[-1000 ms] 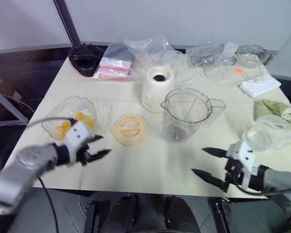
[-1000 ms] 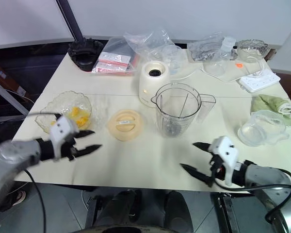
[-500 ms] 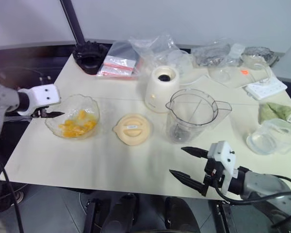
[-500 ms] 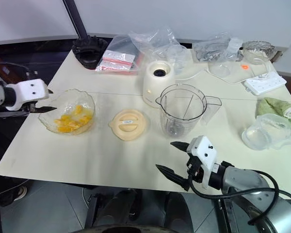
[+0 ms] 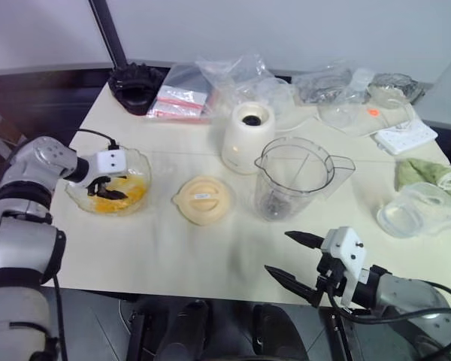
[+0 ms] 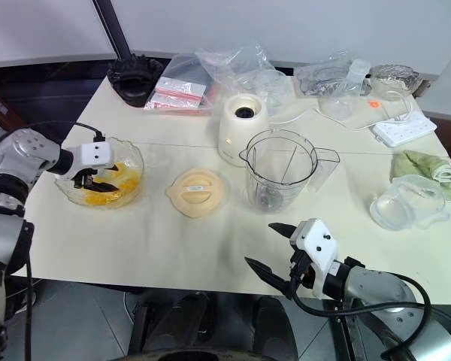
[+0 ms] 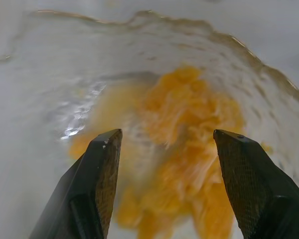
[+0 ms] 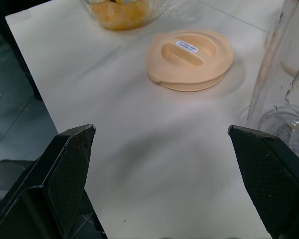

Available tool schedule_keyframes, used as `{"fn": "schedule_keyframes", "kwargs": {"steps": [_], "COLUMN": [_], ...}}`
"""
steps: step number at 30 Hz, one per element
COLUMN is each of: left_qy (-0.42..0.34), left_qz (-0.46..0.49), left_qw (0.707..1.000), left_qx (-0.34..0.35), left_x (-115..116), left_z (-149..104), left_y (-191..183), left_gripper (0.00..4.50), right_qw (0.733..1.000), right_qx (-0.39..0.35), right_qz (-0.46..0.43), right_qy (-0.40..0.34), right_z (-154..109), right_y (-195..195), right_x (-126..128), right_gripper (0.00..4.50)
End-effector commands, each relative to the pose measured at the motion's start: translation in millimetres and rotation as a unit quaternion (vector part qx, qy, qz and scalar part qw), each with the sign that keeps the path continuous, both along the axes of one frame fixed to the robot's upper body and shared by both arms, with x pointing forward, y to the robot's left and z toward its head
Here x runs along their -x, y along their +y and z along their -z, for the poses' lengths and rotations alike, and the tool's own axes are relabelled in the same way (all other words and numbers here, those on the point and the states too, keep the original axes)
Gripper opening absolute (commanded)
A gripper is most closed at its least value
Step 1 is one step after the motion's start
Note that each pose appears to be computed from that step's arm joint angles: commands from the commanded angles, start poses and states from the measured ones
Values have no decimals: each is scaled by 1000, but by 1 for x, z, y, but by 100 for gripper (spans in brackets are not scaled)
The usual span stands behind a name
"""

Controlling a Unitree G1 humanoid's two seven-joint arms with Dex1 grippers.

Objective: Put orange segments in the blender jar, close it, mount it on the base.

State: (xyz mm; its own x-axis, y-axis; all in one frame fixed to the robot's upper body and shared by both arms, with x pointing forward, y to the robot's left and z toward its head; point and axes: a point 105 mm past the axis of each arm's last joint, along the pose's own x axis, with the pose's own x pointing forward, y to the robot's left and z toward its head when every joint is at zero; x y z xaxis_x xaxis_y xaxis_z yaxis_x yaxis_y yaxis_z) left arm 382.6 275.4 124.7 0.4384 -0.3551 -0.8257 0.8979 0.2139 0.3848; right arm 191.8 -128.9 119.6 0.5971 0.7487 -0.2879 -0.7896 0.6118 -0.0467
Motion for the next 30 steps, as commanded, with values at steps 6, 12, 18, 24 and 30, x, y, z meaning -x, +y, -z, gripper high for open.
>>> {"fn": "schedule_keyframes", "kwargs": {"steps": [6, 12, 18, 24, 30], "left_qy": [-32, -19, 4, 15, 10], "left_qz": [-33, -35, -50, -74, -97], "left_qw": [998, 998, 998, 997, 995], "left_qx": [-33, -42, -43, -34, -24], "left_x": [-20, -21, -17, -14, -15], "left_z": [-8, 4, 16, 33, 47], "left_y": [-9, -14, -12, -12, -15], "left_gripper": [305, 305, 305, 305, 252], "right_qw": [1000, 1000, 1000, 1000, 999], "right_qx": [8, 16, 16, 20, 20], "right_qz": [3, 0, 3, 14, 20], "right_qy": [-16, -17, -17, -16, -18], "right_z": [-13, -20, -26, -25, -25], "right_y": [-3, -4, 0, 1, 1], "right_x": [-10, -12, -11, -9, -9], "right_gripper": [449, 449, 449, 449, 450]}}
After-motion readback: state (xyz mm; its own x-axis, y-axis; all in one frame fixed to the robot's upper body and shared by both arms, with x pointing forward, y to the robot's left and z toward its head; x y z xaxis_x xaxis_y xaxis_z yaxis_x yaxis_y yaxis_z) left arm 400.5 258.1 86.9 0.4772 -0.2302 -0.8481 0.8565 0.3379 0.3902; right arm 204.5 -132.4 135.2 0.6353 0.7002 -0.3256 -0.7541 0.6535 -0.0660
